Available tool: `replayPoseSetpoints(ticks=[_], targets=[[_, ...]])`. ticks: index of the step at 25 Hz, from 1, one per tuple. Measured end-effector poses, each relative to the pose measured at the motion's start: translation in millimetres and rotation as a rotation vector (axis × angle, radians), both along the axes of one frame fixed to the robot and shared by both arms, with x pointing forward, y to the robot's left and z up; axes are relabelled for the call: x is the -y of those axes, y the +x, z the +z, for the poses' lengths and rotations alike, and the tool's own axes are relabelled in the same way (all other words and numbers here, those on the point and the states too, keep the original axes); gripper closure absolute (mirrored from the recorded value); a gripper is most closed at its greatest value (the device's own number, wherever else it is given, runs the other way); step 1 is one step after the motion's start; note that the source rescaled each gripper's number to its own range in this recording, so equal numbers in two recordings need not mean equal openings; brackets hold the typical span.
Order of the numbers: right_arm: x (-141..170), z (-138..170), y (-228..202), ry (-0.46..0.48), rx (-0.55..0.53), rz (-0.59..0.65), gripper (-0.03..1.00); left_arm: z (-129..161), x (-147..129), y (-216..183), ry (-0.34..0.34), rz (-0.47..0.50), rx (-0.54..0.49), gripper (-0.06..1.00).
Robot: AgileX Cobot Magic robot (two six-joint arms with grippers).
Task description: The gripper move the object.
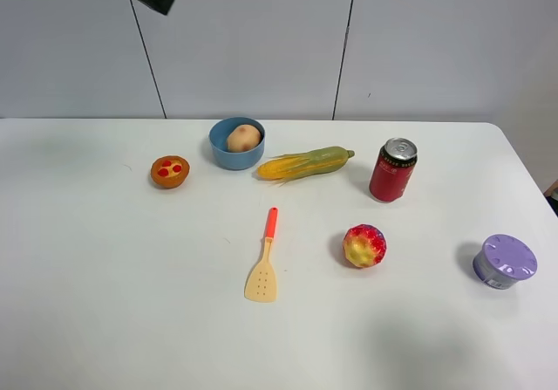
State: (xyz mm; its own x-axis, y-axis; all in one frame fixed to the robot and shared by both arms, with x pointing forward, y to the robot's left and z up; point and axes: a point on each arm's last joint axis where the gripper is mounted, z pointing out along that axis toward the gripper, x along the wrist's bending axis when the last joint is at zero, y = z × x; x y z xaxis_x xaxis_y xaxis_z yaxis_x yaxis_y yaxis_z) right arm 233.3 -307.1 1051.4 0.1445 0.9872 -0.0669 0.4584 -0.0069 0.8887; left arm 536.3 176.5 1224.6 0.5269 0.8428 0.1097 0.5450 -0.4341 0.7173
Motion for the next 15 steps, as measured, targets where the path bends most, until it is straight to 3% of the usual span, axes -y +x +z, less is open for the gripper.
replayPoseSetpoints(ticks=[4,8,11,15], targets=[[0.0,0.0,0.0,0.000,0.000,0.000,-0.03,34.7,-36.1,-40.8,-0.002,0.066,0.060,0.00],[0.0,0.0,0.0,0.000,0.000,0.000,-0.03,55.8,-73.5,-86.4,0.021,0.169,0.150,-0.05],[0.0,0.0,0.0,0.000,0.000,0.000,-0.03,58.4,-96.5,-130.0,0.014,0.239,0.199,-0.05],[0.0,0.0,0.0,0.000,0.000,0.000,-0.03,36.3,-116.8,-192.9,0.016,0.325,0.229,-0.05]])
